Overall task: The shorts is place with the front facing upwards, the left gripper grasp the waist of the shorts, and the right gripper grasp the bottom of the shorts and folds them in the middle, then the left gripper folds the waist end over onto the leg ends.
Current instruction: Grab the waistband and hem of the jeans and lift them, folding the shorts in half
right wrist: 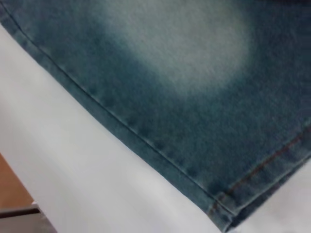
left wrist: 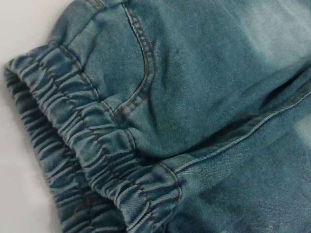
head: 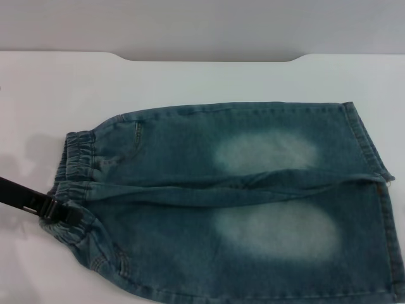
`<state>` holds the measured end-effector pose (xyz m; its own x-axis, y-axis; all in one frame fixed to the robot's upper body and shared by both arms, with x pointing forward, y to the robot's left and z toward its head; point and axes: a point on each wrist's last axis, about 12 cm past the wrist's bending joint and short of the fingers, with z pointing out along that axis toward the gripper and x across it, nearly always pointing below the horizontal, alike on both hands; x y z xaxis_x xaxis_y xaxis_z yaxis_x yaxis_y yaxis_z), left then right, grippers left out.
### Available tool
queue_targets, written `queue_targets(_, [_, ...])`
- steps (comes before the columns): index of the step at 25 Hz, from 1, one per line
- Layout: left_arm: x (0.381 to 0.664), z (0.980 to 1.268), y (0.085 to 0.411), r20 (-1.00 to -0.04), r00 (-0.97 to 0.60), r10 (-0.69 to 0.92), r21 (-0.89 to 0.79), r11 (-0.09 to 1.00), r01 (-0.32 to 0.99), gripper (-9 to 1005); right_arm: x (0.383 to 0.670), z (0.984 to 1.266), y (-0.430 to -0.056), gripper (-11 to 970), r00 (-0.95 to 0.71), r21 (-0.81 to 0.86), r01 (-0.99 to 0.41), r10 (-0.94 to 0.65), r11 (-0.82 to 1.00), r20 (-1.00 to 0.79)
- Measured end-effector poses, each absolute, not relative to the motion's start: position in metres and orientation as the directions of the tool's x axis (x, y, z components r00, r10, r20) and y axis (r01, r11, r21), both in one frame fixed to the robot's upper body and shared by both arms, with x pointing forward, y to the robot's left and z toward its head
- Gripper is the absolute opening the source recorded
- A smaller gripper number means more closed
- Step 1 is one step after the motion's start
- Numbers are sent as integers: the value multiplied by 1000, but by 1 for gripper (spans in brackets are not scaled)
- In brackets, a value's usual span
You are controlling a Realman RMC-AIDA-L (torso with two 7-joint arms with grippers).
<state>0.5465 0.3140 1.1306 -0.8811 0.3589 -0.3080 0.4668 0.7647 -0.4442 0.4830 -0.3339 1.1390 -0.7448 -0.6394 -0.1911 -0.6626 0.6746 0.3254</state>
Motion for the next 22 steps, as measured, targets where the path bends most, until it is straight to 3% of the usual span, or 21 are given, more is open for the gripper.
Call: queue_targets(22, [546,1127,313,-299,-884,359,-456,760,463,60,501,1128,-318,577,-724,318,-682,-670,659,-163])
